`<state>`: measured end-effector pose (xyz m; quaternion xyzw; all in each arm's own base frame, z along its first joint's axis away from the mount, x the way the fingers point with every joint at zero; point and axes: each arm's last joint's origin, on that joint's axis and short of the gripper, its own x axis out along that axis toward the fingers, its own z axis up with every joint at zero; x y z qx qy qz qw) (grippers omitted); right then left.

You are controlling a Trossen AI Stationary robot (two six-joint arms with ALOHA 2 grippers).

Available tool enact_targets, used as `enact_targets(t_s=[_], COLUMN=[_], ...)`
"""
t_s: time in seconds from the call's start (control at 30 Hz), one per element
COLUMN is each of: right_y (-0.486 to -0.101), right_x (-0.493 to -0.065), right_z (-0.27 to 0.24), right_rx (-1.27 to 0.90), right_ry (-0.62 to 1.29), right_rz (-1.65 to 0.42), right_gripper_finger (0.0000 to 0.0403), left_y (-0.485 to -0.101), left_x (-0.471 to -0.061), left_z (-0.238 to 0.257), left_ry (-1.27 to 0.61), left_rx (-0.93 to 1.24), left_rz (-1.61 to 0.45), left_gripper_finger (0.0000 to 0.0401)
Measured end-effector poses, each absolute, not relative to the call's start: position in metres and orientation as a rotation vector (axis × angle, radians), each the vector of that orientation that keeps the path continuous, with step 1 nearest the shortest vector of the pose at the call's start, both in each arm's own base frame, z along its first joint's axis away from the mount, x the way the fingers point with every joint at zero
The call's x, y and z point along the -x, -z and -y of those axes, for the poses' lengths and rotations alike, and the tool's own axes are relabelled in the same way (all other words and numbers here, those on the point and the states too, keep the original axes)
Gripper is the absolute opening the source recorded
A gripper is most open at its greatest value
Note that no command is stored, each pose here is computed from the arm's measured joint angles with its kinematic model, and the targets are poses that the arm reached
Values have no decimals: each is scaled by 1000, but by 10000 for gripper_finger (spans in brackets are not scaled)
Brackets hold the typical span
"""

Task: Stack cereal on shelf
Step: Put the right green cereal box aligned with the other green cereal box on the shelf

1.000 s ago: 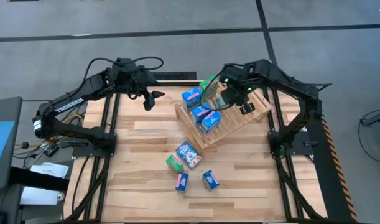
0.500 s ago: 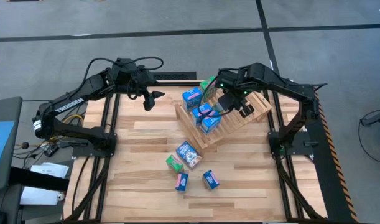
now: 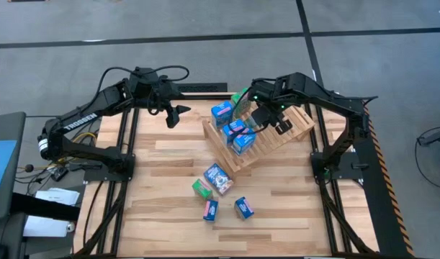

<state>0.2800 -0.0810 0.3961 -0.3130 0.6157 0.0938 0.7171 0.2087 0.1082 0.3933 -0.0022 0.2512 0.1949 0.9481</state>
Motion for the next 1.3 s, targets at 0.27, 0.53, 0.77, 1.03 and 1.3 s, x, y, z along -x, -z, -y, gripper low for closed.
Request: enact_targets(t_s=[0.27,0.53,0.77,1.03,1.3], right_y=[-396,-397,-397,-399,-399], right_x=[-282,-282,-284,-288,-288], right_z=[81,82,82,83,84], right_rx=[686,689,695,727,738], right_ry=[-191,-190,-175,-171,-152], right_rz=[-1348,-1345,-1320,-1285,-1287], right_gripper_finger=[217,226,232,235,235], left_y=[-393,-393,-393,-393,-393], left_x=[-209,-209,-209,-209,-209], left_z=[-108,-108,-108,-108,-108], left_ry=[-396,-396,-396,-396,-393], left_rx=[4,4,4,4,-10], left_rz=[-511,-511,-511,-511,-514], left_gripper_finger=[233,233,233,233,233])
